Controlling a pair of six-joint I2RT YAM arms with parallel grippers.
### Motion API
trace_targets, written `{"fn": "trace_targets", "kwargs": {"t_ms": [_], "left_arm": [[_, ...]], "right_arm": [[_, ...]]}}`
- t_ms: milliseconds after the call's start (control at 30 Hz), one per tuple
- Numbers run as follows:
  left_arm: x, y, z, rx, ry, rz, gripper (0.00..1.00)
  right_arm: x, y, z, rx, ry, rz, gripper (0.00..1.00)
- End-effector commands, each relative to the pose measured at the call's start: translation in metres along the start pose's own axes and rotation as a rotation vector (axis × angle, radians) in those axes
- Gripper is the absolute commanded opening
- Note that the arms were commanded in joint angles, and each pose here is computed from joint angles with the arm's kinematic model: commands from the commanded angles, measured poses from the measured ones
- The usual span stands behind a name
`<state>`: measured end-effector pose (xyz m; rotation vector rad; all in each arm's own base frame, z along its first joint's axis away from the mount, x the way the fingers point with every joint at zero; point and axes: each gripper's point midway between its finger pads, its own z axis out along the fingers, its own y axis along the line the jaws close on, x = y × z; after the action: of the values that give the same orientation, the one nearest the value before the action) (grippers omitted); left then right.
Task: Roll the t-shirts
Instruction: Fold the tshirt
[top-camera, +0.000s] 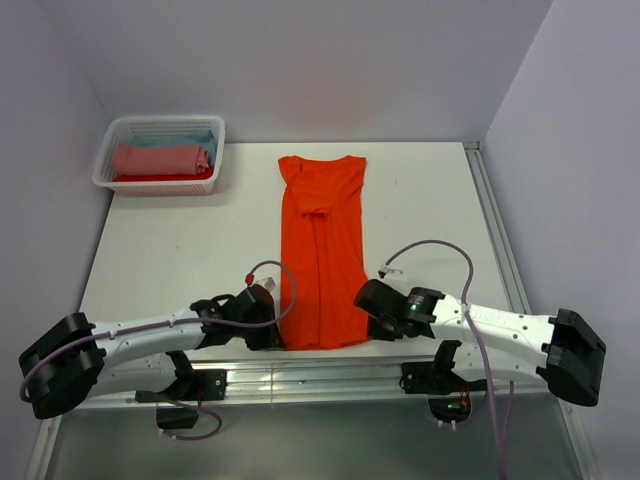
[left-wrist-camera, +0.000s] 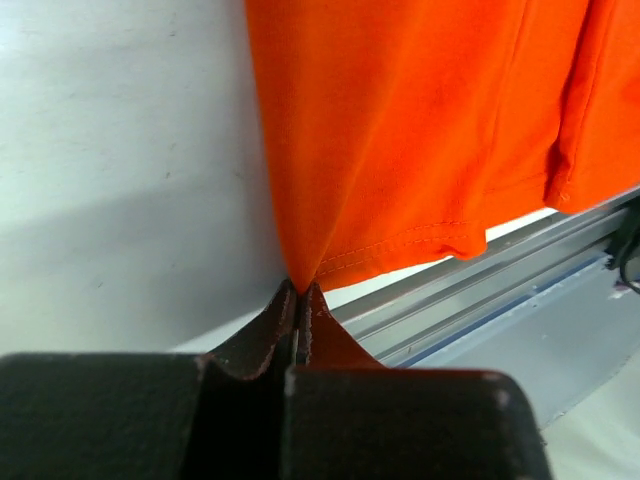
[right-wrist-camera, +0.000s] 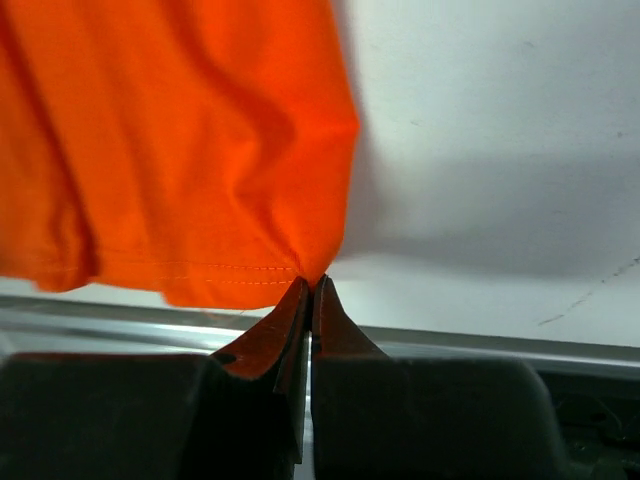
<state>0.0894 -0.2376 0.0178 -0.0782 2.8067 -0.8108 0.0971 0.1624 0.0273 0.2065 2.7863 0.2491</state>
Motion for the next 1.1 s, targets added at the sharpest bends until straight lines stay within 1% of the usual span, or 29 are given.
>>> {"fn": "trace_targets", "kwargs": {"t_ms": [0,100,333,633,833,1067], "left_arm": [[-0.002,0.002,-0.01,-0.043,0.006,0.049,0.0],[-0.007,-0.004,-0.01,-0.024,0.004,0.046,0.0],[-0.039,-0.021,-0.023,-0.014,-0.068,0.047,0.0],[-0.071,-0.034,-0.031,-0.014,-0.108,0.059,0.0],[-0.093,-0.037,-0.033,-0.025,-0.13,0.069,0.0],[-0.118,-0.032,-0.035,-0.029,-0.159,0.055,0.0]], "right_arm": [[-0.022,0.017,-0.02,-0.026,-0.061,-0.045,0.0],[-0.031,0.021,-0.023,-0.026,-0.072,-0.056,0.0],[-0.047,0.027,-0.023,-0.042,-0.081,-0.061,0.0],[-0.072,0.03,-0.025,-0.054,-0.097,-0.062,0.0],[-0.094,0.037,-0.031,-0.065,-0.117,-0.066,0.0],[-0.113,0.043,-0.025,-0.046,-0.106,-0.076,0.0]]}}
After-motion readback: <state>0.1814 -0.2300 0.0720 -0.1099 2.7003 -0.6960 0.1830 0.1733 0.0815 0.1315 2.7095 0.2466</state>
